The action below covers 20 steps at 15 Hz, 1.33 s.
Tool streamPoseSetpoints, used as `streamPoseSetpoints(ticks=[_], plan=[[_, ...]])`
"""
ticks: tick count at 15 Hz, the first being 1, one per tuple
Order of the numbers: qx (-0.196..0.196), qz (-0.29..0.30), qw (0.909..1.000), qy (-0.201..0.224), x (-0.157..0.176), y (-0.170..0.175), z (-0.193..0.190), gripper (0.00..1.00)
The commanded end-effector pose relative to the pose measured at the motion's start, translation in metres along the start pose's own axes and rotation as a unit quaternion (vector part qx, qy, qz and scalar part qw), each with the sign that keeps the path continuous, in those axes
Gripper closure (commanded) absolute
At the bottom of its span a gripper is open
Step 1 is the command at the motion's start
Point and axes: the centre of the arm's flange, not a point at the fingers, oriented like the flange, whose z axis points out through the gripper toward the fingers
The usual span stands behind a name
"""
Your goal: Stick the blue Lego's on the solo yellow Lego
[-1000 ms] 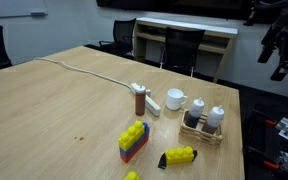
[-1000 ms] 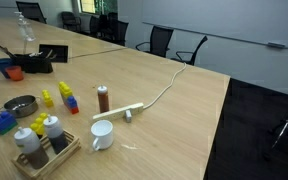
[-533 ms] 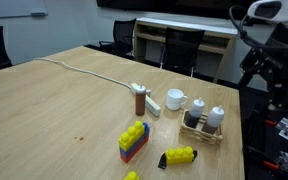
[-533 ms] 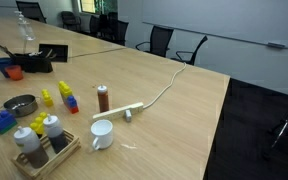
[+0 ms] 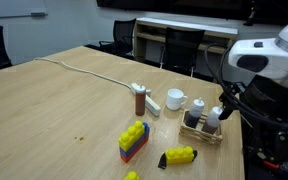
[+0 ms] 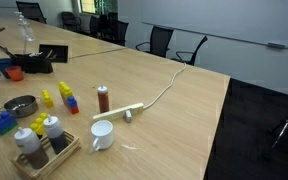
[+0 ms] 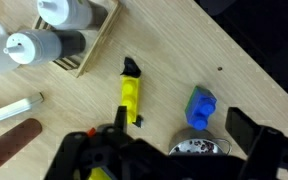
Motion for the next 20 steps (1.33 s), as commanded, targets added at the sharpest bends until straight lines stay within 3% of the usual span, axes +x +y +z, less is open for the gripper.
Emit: streamPoseSetpoints(ticks=[1, 3, 10, 15, 19, 20], plan=[[-0.001, 0.001, 1.0, 0.002, 0.0, 0.001, -0.002, 0.0], [-0.002, 0.001, 1.0, 0.003, -0.001, 0.001, -0.003, 0.0], [-0.014, -0.036, 0.9971, 0.065, 0.028, -0.027, 0.024, 0.0], [-0.022, -0.066, 0.9962, 0.052, 0.038, -0.045, 0.062, 0.0], [-0.011, -0.035, 0.9984, 0.042, 0.049, -0.063, 0.09, 0.0], [-0.01, -0.047, 0.9981, 0.038, 0.033, -0.055, 0.078, 0.0]])
